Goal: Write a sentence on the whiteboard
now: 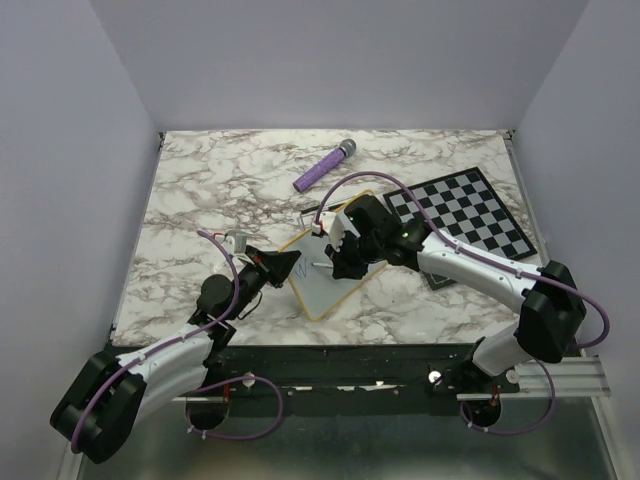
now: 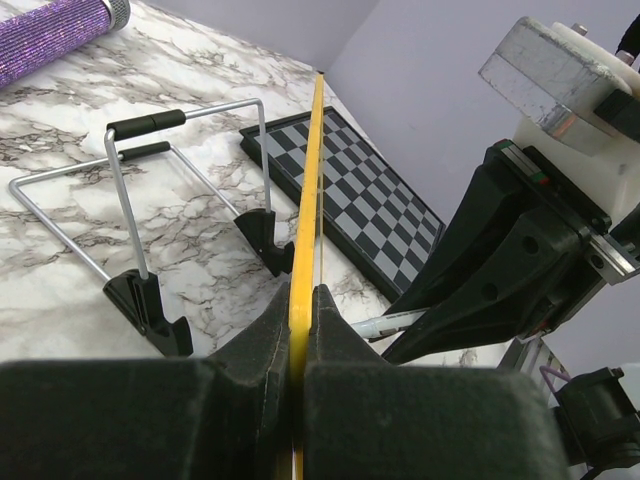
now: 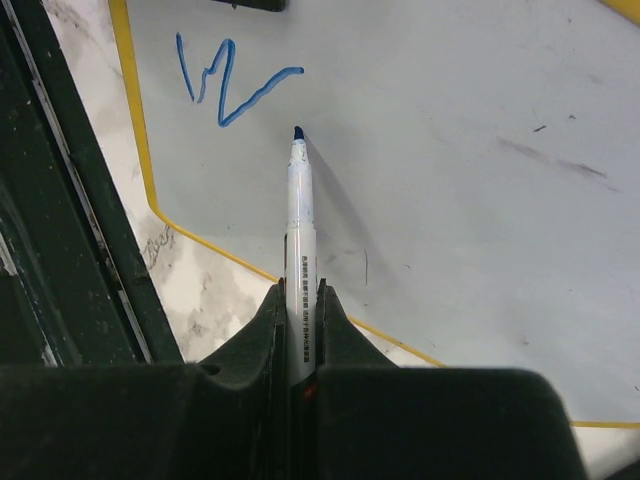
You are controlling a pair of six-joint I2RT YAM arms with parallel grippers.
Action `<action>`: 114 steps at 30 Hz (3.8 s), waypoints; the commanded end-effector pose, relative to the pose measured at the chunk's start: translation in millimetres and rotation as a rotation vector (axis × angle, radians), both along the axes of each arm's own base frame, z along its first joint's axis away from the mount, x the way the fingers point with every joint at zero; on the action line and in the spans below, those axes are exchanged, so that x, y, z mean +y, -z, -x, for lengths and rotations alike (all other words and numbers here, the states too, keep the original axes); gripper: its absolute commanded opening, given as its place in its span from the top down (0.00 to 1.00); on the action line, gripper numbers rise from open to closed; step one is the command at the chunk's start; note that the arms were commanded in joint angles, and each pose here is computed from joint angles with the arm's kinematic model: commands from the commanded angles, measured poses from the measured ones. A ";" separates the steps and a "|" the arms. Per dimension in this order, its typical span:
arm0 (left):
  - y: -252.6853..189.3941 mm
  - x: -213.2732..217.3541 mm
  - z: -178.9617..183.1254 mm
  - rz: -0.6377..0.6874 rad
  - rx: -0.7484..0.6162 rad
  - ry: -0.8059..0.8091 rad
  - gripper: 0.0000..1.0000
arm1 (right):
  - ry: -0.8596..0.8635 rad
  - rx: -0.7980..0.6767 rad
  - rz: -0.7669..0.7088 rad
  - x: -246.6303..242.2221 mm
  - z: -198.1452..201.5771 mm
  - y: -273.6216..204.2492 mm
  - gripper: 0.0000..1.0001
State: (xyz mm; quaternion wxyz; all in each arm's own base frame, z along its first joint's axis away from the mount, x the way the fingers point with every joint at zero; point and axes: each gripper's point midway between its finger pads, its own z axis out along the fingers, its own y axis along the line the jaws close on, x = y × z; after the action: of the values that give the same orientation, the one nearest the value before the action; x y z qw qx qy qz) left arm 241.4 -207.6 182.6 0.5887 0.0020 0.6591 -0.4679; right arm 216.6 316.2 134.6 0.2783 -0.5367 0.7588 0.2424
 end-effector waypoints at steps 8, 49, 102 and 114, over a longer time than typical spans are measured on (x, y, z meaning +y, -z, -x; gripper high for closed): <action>-10.9 -1.2 0.9 0.020 -0.050 0.006 1.00 | -0.033 0.001 -0.036 11.4 -2.7 -6.9 0.99; -9.1 1.0 -0.4 -0.001 -0.050 -0.008 1.00 | -0.030 0.037 0.036 -7.2 0.1 10.8 0.99; -5.5 0.0 -0.8 0.003 -0.041 -0.003 1.00 | -0.026 0.023 0.024 -15.3 1.2 5.3 0.99; -5.8 -1.6 -1.7 -0.003 -0.041 0.001 1.00 | -0.053 -0.029 -0.048 -9.0 -0.8 -27.1 0.99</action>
State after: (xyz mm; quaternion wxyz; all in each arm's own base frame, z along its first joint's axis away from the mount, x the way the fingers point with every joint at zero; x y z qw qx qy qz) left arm 243.0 -208.4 181.4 0.5892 0.0017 0.6590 -0.4676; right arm 214.6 304.9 135.0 0.2628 -0.5481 0.7535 0.2506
